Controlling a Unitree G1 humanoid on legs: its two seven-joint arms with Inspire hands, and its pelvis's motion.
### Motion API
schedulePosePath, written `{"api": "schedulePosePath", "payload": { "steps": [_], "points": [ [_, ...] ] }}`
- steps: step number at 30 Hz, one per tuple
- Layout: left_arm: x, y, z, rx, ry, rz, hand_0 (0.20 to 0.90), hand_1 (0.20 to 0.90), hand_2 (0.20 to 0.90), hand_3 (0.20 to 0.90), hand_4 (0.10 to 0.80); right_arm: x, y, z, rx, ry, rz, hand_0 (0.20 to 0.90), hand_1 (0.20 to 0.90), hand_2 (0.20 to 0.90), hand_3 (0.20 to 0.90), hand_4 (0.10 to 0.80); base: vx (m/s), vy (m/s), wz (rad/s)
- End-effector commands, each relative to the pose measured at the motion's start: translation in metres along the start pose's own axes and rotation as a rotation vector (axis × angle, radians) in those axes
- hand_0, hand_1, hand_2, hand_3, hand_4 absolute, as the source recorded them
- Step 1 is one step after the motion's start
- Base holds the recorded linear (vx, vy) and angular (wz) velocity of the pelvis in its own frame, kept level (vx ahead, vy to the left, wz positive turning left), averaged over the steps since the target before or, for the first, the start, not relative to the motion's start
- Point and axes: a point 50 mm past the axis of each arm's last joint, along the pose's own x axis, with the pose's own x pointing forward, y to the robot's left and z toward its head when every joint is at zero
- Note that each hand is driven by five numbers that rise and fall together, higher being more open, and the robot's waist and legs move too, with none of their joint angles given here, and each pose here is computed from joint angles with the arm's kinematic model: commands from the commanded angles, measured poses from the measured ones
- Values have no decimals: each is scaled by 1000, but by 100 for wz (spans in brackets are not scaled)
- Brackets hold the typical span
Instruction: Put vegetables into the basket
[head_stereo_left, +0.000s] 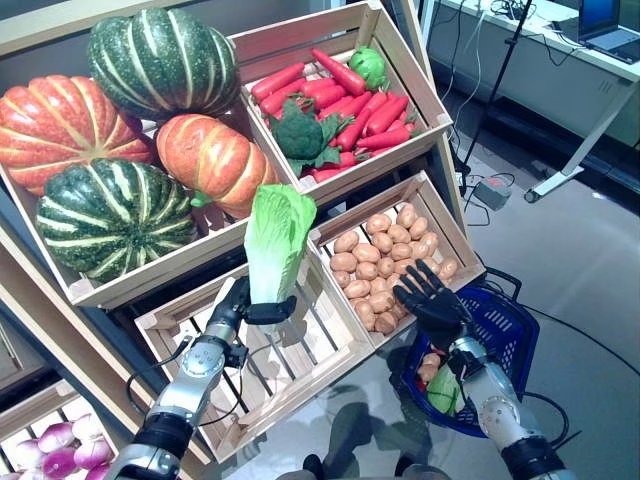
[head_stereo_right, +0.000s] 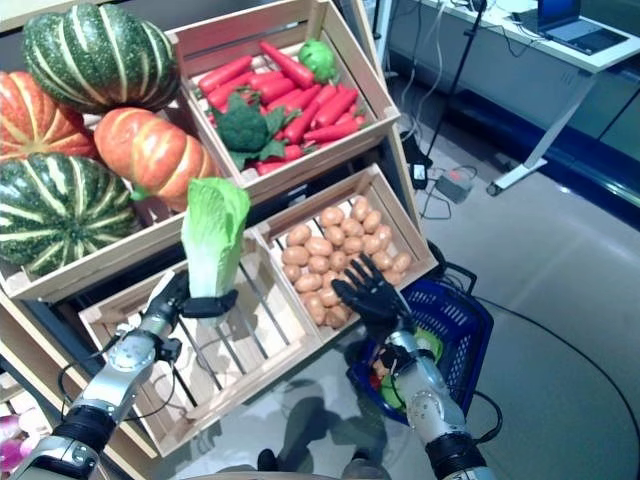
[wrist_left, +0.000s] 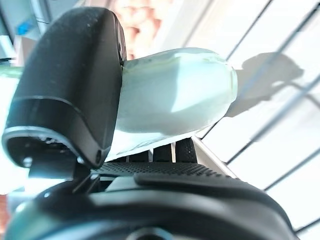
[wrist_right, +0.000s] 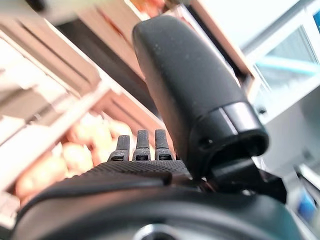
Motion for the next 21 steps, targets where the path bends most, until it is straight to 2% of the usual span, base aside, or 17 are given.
{"api": "schedulePosePath", "payload": {
  "steps": [1, 9, 13, 21],
  "points": [
    [10, 12, 65, -7, -351, 77, 300, 300, 300, 300, 400, 20, 38, 31, -45, -127, 263, 900, 900, 900, 900, 800, 3, -55, 5],
    [11, -27, 73, 15, -381, -52, 300, 300, 300, 300, 400, 30, 63, 34, -18, -137, 359, 900, 900, 900, 900, 800, 15, -13, 0],
    [13, -45, 72, 91, -370, -117, 300, 300, 300, 300, 400, 38, 76, 43, -20, -178, 377, 900, 900, 900, 900, 800, 8, -6, 0],
    [12, -56, 63, 129, -330, -184, 300, 300, 300, 300, 400, 42, 88, 63, -47, -234, 420, 900, 900, 900, 900, 800, 5, -2, -1]
  ]
}}
